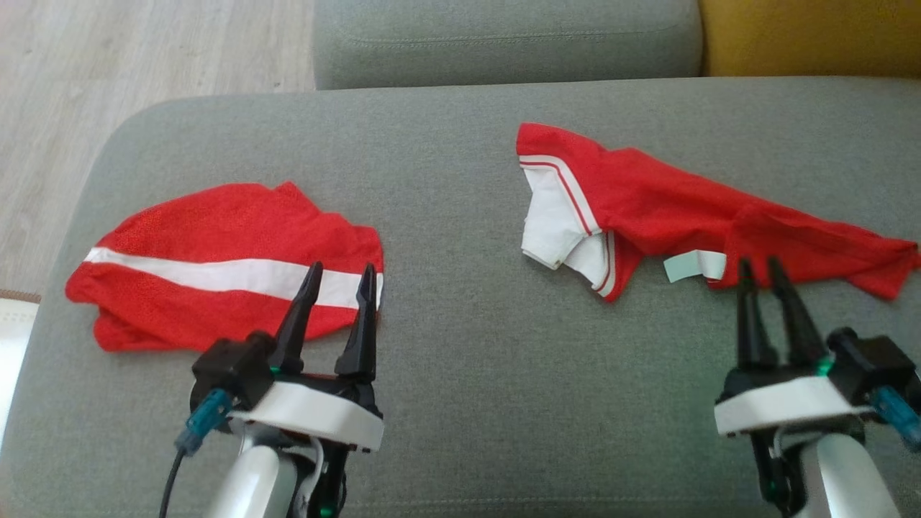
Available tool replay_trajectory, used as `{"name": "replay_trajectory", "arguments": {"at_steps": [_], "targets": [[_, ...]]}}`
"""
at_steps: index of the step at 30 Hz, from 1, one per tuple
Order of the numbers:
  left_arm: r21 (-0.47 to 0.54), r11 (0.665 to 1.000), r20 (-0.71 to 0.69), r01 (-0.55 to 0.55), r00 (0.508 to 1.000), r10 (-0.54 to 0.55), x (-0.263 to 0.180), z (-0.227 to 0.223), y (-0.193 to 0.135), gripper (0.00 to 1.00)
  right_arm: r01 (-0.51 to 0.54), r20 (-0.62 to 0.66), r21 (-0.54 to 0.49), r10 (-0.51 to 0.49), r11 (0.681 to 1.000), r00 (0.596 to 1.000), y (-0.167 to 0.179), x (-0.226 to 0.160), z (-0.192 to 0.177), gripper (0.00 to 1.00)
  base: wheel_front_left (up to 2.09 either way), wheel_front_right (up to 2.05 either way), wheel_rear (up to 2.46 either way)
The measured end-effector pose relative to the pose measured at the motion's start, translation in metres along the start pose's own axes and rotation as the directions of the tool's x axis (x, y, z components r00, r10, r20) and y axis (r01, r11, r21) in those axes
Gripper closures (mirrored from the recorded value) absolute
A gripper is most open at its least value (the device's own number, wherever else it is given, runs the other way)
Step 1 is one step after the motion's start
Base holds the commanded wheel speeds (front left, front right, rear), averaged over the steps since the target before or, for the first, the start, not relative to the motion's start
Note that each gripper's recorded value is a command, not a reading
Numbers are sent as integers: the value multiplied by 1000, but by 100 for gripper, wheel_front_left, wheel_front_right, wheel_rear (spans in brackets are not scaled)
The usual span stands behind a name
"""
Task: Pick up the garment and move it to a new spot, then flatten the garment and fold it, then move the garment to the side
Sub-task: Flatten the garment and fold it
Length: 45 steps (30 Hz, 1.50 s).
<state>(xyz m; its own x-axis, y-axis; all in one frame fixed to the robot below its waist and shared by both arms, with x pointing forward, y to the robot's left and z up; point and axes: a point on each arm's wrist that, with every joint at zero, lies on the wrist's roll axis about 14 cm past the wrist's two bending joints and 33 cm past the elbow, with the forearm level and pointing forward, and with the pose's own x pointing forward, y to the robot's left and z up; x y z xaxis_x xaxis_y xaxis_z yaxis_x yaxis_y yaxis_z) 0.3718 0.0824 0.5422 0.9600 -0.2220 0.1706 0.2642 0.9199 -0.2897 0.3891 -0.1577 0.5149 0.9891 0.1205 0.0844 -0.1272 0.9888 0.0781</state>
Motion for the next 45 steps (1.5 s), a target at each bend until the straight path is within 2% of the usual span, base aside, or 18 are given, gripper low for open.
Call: {"name": "replay_trajectory", "arguments": {"at_steps": [6,12,15,20,24,27,29,34,40,41,42,45], "targets": [[-8,1000,-34,1,999,-2,-5,-11,0,0,37,-48,-1,-37,999,998,-10,-16,-17,0,0,0,0],[-10,1000,-40,-5,999,4,-7,-13,2,0,32,-54,9,-31,999,998,-8,-13,-19,0,0,0,0],[-11,1000,-46,-14,999,13,-7,-15,5,0,-7,-73,19,9,1000,997,5,-8,-26,0,0,0,0],[-13,999,-65,-30,997,29,-6,-21,12,0,-98,-141,147,119,984,983,44,12,-41,0,0,0,0],[-10,999,-70,-40,997,40,0,-24,18,0,-160,-221,224,210,961,952,74,32,-59,0,0,0,0],[-12,998,-73,-58,996,57,3,-25,25,0,-168,-299,269,248,948,921,86,44,-81,0,0,0,0],[-12,998,-77,-62,995,61,3,-26,27,0,-162,-324,286,255,944,911,88,48,-88,0,0,0,0],[-10,993,-102,-121,988,119,1,-33,46,0,-85,-456,420,291,904,841,102,65,-132,0,0,0,0],[-2,987,-122,-162,979,160,-1,-39,60,0,-86,-477,442,315,893,820,115,88,-147,0,0,0,0],[1,986,-123,-164,979,163,0,-39,61,0,-88,-476,441,316,893,820,117,91,-148,19,0,0,0],[3,986,-122,-166,979,165,0,-39,62,0,-92,-475,440,319,893,820,118,94,-149,100,0,0,0],[7,985,-121,-172,978,172,0,-39,64,0,-137,-441,432,341,891,830,127,104,-141,100,0,0,0]]}}
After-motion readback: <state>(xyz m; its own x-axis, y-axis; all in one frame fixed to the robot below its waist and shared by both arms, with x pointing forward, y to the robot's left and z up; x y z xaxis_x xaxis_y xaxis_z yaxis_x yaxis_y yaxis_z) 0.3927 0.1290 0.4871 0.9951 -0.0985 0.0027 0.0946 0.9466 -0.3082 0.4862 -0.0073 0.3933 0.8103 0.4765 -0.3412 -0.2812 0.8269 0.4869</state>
